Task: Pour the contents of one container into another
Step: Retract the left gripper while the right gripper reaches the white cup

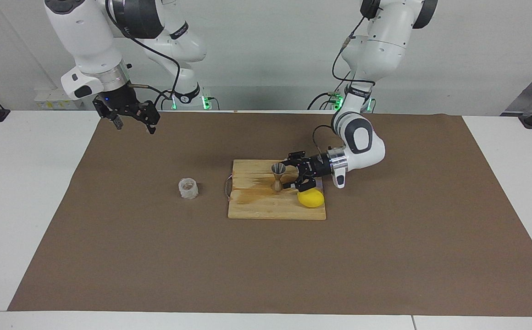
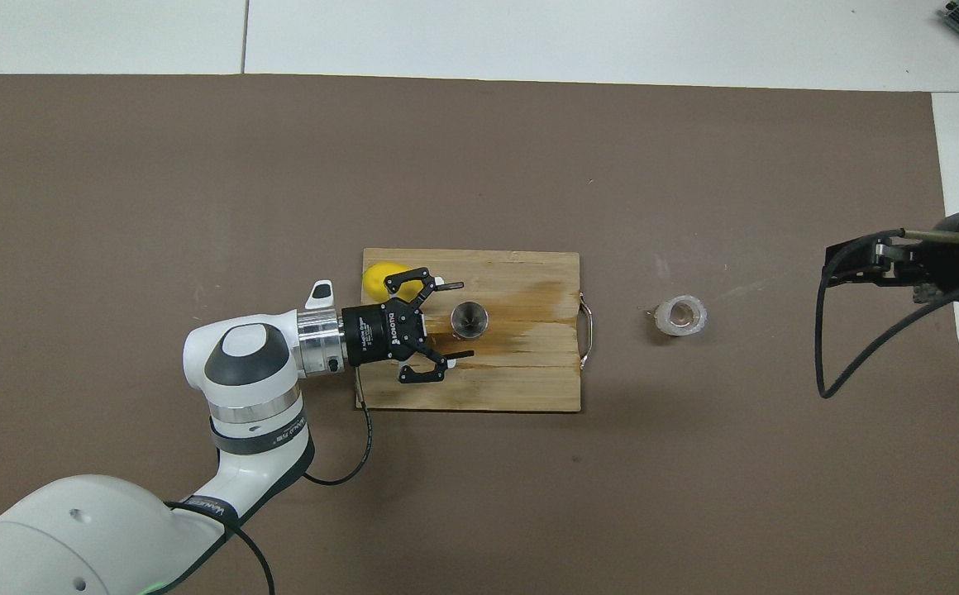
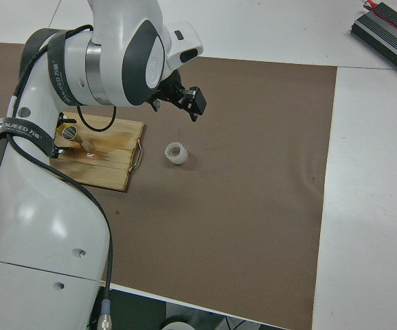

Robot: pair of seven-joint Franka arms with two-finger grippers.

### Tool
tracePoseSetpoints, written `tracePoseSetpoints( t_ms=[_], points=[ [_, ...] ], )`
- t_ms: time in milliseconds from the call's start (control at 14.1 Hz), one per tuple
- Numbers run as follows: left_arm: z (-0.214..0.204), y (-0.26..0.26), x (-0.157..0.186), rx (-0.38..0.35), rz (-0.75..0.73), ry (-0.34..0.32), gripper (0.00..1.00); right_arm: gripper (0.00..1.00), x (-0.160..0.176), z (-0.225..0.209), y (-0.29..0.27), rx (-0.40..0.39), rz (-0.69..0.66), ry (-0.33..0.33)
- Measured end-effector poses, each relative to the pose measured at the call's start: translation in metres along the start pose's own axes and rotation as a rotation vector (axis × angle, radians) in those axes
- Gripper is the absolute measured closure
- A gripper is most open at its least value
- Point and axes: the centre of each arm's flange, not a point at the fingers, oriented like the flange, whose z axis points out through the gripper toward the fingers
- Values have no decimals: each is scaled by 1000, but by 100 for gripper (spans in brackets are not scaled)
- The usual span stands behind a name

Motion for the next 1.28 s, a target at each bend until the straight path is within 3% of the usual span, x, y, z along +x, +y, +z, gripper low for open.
tracePoseSetpoints(
  t_ms=[213,567,992,1276],
  points=[
    [-22,12,-3,26,-11,16,0,0,-5,3,-12,-2,-133,-4],
    [-67,34,-24,91,-18,59,0,0,-5,37,-28,-1,-463,-3],
    [-115,76,-91,240,60,244,0,0,2,88,-33,-2,-947,9],
    [-151,104,-123,329,142,354,0,0,10,140,-35,27,-1187,-59]
  ],
)
